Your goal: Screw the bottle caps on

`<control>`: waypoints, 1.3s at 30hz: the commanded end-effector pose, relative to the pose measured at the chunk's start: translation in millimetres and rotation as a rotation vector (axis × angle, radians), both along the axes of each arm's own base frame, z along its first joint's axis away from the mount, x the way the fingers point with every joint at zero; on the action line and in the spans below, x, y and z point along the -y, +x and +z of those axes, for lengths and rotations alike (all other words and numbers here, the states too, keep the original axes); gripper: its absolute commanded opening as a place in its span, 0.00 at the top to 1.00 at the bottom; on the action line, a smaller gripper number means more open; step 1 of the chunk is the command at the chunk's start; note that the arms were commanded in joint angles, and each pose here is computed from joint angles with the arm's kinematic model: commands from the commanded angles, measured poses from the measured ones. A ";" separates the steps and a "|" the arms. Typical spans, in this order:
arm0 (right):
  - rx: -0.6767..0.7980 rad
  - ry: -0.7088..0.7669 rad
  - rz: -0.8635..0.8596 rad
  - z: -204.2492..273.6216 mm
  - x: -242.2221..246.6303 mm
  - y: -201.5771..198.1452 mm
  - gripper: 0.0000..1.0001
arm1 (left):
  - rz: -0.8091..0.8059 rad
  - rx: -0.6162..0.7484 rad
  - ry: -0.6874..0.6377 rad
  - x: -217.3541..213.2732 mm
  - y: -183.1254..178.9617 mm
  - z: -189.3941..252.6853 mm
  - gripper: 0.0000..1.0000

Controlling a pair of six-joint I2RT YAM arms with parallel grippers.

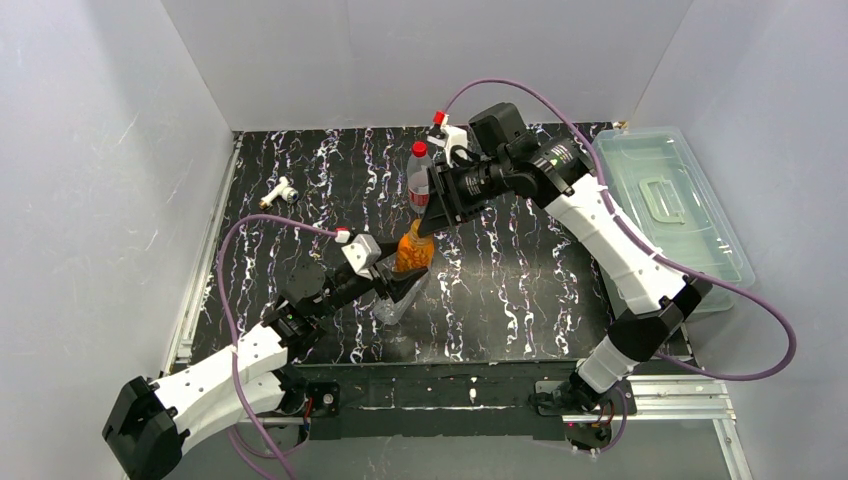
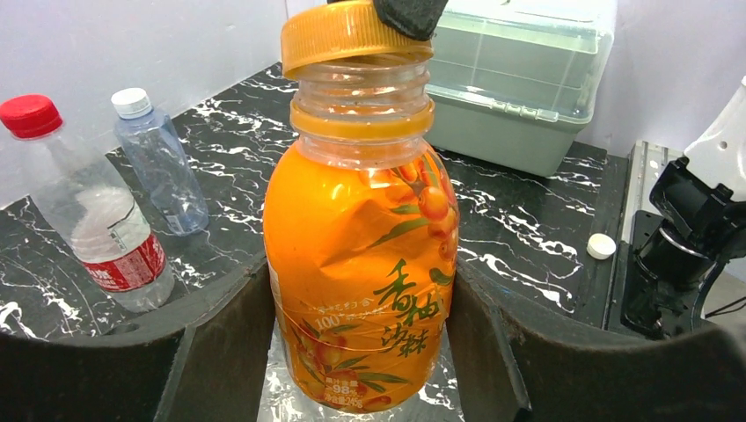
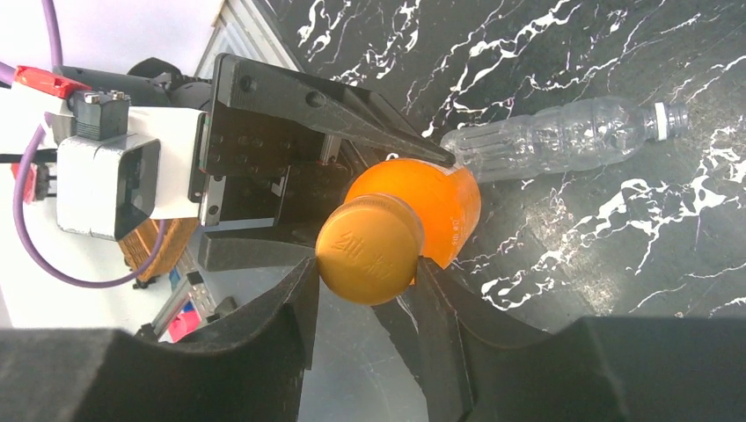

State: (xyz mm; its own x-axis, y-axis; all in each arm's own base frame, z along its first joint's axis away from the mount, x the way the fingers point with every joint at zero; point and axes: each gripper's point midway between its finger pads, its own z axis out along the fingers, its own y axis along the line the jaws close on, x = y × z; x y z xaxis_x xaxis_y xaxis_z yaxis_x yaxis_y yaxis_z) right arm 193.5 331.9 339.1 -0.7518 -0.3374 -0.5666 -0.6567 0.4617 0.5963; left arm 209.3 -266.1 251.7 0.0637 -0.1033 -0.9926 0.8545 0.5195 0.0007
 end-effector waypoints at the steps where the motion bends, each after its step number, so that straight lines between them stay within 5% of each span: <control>1: -0.003 -0.042 0.066 1.3 -1.5 -18.9 0.57 | -0.013 0.065 -0.060 1.9 0.0 36.7 1.00; 39: 0.086 -0.150 0.018 -16.9 -3.3 -17.7 0.56 | -0.047 0.001 -0.081 7.2 5.8 54.3 1.00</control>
State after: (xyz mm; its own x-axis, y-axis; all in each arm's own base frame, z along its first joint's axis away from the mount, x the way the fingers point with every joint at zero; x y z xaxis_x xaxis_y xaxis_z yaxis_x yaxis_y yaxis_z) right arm 195.5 324.4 326.0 -0.6868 -0.4169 -0.5954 -0.7060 0.5771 0.4104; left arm 207.6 -273.9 242.6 -0.0690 -0.0564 -0.9960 0.8832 0.4607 -0.0872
